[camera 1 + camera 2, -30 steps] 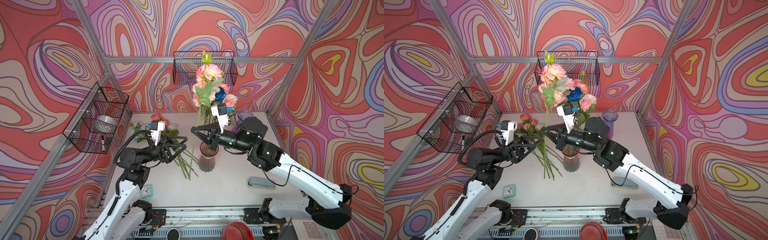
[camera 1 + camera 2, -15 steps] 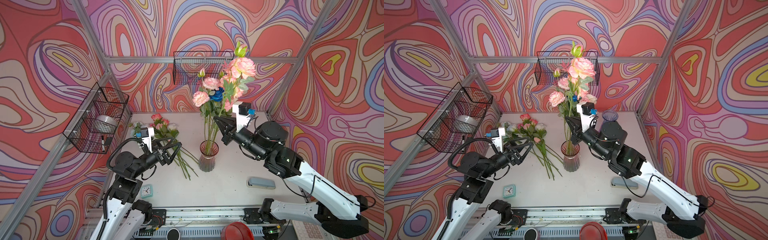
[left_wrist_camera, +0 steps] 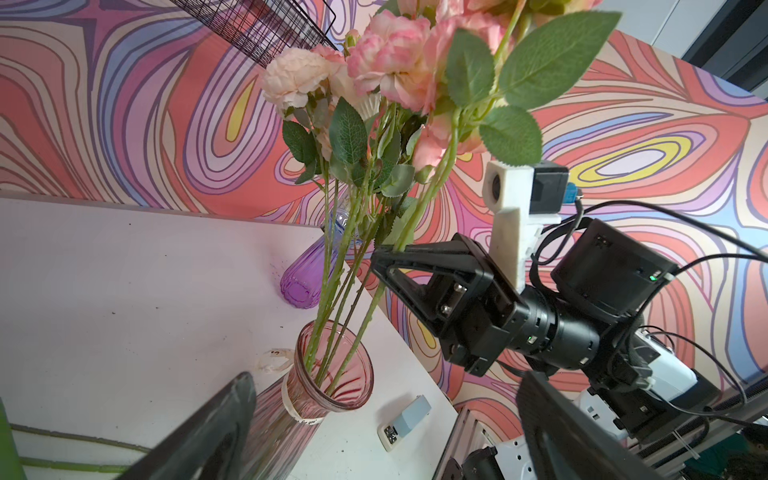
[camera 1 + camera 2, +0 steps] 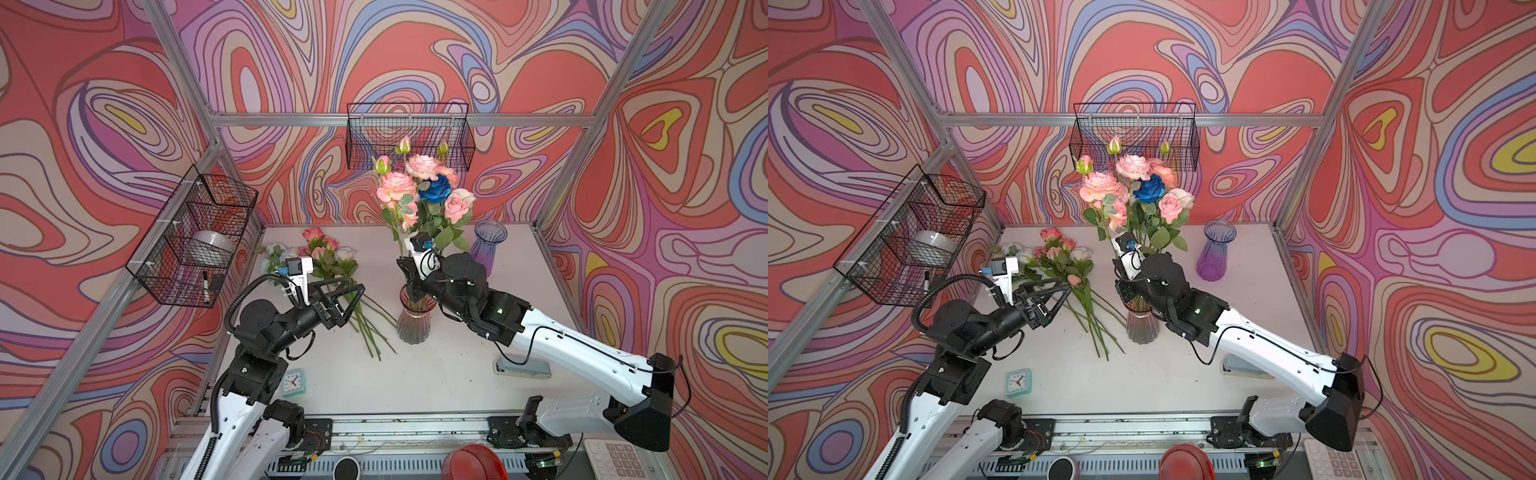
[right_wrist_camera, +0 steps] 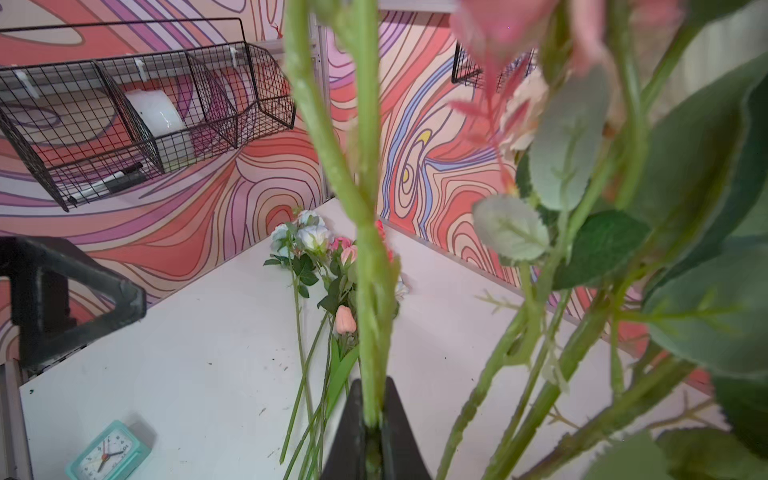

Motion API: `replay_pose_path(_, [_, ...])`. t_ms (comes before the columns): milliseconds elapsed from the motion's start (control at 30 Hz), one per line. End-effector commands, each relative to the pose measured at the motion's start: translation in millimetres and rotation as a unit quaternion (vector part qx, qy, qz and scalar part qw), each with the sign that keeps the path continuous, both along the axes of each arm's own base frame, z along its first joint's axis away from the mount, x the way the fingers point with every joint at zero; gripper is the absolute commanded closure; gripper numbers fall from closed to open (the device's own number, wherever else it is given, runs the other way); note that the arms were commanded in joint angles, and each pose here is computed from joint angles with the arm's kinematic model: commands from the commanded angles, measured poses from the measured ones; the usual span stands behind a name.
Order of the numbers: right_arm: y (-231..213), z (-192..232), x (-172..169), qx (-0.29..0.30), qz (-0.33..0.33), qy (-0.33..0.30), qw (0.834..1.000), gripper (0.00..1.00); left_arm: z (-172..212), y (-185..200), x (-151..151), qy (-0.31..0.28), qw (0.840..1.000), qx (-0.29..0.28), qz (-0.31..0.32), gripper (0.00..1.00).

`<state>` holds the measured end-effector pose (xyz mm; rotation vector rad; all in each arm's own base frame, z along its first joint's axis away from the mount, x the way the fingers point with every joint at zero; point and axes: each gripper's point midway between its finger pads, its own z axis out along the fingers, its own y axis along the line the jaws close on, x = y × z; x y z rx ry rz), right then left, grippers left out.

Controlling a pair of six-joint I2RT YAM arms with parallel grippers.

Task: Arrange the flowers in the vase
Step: 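Lower the pink rose into the vase with the right gripper while the left withdraws, then open the right gripper and draw back while the left grasps a white rose stem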

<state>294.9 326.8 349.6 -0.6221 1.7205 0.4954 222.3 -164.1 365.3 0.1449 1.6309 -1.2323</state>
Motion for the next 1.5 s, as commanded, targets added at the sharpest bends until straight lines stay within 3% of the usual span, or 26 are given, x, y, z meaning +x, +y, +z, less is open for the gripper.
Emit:
replay_pose_path(0, [-4.5, -21.1, -3.6, -0.001, -0.009, 0.036, 0.999, 0.90, -14.6, 5.7, 3.2, 0.019, 1.000, 0.009, 0.023, 0.00])
replay_pose_path(133, [-12.9, -32.3, -14.6, 0.008, -0.005, 0.064, 0.998, 0.61, -27.4, 8.9, 7.0, 0.040, 0.999, 0.010, 0.036, 0.00])
replay_pose_path(300, [-21.2, -24.7, -29.5, 0.039, 0.006, 0.080, 0.996, 0.48, -42.6, 14.4, 12.6, 0.068, 0.996, 0.018, 0.059, 0.00])
replay_pose_path(533, [-32.8, -11.1, -55.5, 0.087, 0.036, 0.099, 0.991, 0.47, -77.9, 33.7, 24.6, 0.126, 0.983, 0.041, 0.127, 0.00])
replay_pose_path(667, [-38.2, -3.2, -69.8, 0.115, 0.058, 0.105, 0.986, 0.48, -122.7, 41.0, 40.7, 0.207, 0.962, 0.072, 0.162, 0.00])
replay_pose_path(733, [-42.4, 1.1, -74.1, 0.124, 0.060, 0.104, 0.985, 0.50, -146.6, 42.1, 49.6, 0.245, 0.950, 0.084, 0.172, 0.09])
replay_pose_path(867, [-50.2, 7.0, -79.7, 0.134, 0.060, 0.098, 0.984, 0.54, -196.7, 47.5, 67.8, 0.312, 0.923, 0.102, 0.202, 0.42])
replay_pose_path(900, [-52.0, 8.1, -80.7, 0.136, 0.060, 0.097, 0.984, 0.55, -210.2, 52.3, 71.8, 0.331, 0.913, 0.100, 0.216, 0.46])
replay_pose_path(1167, [-62.2, 10.3, -86.0, 0.142, 0.056, 0.093, 0.984, 0.56, -270.9, 100.2, 100.7, 0.376, 0.867, 0.073, 0.319, 0.66])
replay_pose_path(1300, [-66.4, 10.9, -88.0, 0.146, 0.053, 0.091, 0.984, 0.56, -283.8, 133.5, 115.1, 0.385, 0.841, 0.056, 0.377, 0.68])
replay_pose_path(1467, [-72.3, 11.7, -89.6, 0.147, 0.047, 0.088, 0.984, 0.57, -283.5, 158.0, 143.2, 0.377, 0.825, 0.052, 0.418, 0.67])
